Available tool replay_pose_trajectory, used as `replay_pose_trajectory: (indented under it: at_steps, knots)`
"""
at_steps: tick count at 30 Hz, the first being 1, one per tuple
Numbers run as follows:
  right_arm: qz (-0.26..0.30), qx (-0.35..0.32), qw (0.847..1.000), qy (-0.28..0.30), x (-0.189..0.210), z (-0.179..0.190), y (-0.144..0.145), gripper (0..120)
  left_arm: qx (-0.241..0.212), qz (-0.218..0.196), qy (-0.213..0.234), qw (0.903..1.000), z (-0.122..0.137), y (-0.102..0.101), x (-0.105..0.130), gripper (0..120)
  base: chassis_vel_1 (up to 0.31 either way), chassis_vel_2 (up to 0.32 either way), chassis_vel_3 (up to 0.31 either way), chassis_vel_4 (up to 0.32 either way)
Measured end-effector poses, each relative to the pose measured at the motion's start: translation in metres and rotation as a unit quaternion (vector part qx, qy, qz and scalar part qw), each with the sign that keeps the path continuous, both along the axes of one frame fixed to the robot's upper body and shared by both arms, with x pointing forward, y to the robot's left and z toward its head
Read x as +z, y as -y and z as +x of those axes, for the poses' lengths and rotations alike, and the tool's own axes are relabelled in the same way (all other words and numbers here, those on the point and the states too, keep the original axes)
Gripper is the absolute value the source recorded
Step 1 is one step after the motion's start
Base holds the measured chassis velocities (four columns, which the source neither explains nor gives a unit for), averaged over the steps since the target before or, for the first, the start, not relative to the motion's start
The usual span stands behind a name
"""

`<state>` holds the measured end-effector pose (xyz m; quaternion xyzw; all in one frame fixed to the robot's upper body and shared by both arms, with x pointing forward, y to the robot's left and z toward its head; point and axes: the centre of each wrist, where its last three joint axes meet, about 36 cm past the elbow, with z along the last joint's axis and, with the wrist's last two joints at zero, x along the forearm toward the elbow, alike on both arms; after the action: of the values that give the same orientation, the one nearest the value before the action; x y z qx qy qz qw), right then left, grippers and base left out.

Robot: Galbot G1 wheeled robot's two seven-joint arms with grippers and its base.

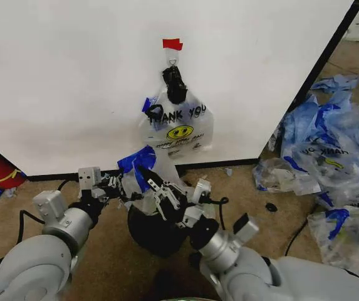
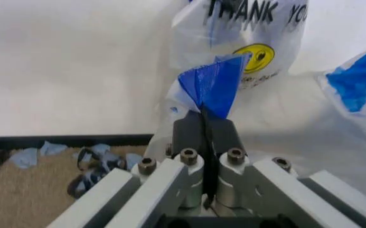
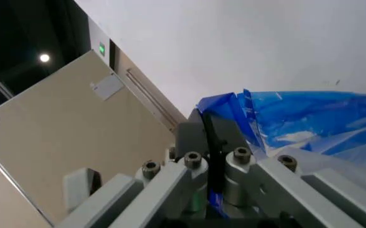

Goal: Pick up the garbage bag from the wall and place it over the trash bin.

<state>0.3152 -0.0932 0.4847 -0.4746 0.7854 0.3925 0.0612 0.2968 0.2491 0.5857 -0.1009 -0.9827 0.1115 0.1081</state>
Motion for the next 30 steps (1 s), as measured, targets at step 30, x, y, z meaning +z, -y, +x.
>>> replay_pose_trajectory:
  at_steps: [30]
  knots:
    - [0.027,0.027,0.999,-0.006,-0.024,-0.014,-0.042,0,0.002,0.060,0.004,0.9982,0.012,-0.015,-0.004,0,0.000,0.000,0.000,0.000]
